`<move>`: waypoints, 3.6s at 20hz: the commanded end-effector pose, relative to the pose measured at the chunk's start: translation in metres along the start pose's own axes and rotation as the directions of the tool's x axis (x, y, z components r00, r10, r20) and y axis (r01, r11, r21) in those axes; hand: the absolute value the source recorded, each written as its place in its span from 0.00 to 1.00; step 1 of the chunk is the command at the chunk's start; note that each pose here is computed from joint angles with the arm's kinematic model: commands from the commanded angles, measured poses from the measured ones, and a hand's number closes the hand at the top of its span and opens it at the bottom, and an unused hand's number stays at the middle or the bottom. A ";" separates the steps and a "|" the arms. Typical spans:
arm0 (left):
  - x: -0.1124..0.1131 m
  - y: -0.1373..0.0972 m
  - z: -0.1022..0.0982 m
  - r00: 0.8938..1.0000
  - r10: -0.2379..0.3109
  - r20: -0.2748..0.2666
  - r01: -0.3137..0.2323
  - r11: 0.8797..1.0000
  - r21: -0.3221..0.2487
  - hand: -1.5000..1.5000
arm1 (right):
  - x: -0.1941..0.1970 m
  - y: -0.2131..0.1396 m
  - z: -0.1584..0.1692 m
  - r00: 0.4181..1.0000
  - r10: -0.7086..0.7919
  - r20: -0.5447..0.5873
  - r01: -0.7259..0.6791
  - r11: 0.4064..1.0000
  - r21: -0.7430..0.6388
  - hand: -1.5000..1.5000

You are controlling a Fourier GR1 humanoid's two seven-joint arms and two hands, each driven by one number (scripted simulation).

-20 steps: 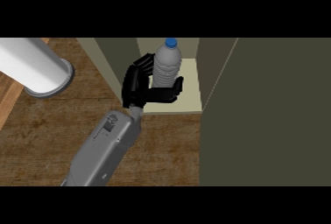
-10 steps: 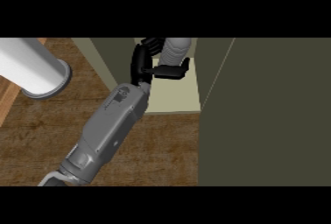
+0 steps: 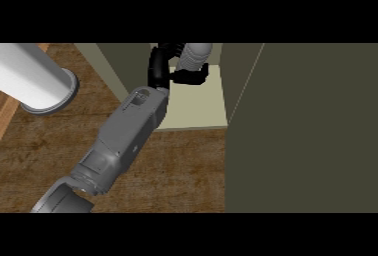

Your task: Pick up the bottled water, place it into the cabinet and close the cabinet

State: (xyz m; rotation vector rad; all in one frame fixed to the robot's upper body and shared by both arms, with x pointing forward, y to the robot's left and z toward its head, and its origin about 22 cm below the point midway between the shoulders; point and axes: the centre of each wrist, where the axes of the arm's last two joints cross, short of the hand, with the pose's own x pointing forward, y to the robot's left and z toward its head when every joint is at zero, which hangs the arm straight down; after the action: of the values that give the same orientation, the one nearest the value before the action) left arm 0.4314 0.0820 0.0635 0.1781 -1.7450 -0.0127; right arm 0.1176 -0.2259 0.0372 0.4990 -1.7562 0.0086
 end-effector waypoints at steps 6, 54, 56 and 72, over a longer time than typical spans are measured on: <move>-0.014 0.032 -0.013 0.977 -0.214 -0.011 0.214 0.972 0.096 1.00 | 0.009 0.000 -0.005 1.000 -0.001 0.003 0.001 1.000 0.016 0.00; -0.047 0.046 0.021 0.964 0.193 0.182 -0.184 0.981 -0.061 0.00 | 0.007 0.014 0.003 1.000 0.021 0.013 -0.021 0.999 -0.036 0.00; -0.050 0.040 0.031 0.954 0.221 0.201 -0.210 0.975 -0.075 0.00 | 0.013 0.004 0.014 0.999 0.043 0.001 -0.043 0.999 -0.022 0.00; -0.018 0.048 0.151 0.902 0.404 0.153 -0.375 0.908 -0.190 0.00 | 0.019 0.016 0.004 1.000 0.019 0.008 -0.018 0.999 -0.040 0.00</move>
State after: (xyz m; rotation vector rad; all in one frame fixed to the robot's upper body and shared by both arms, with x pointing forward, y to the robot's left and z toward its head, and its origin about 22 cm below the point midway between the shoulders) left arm 0.3239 0.1057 0.0245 -0.2867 -1.9320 0.0909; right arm 0.1000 -0.2219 0.0503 0.4428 -1.7566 -0.0116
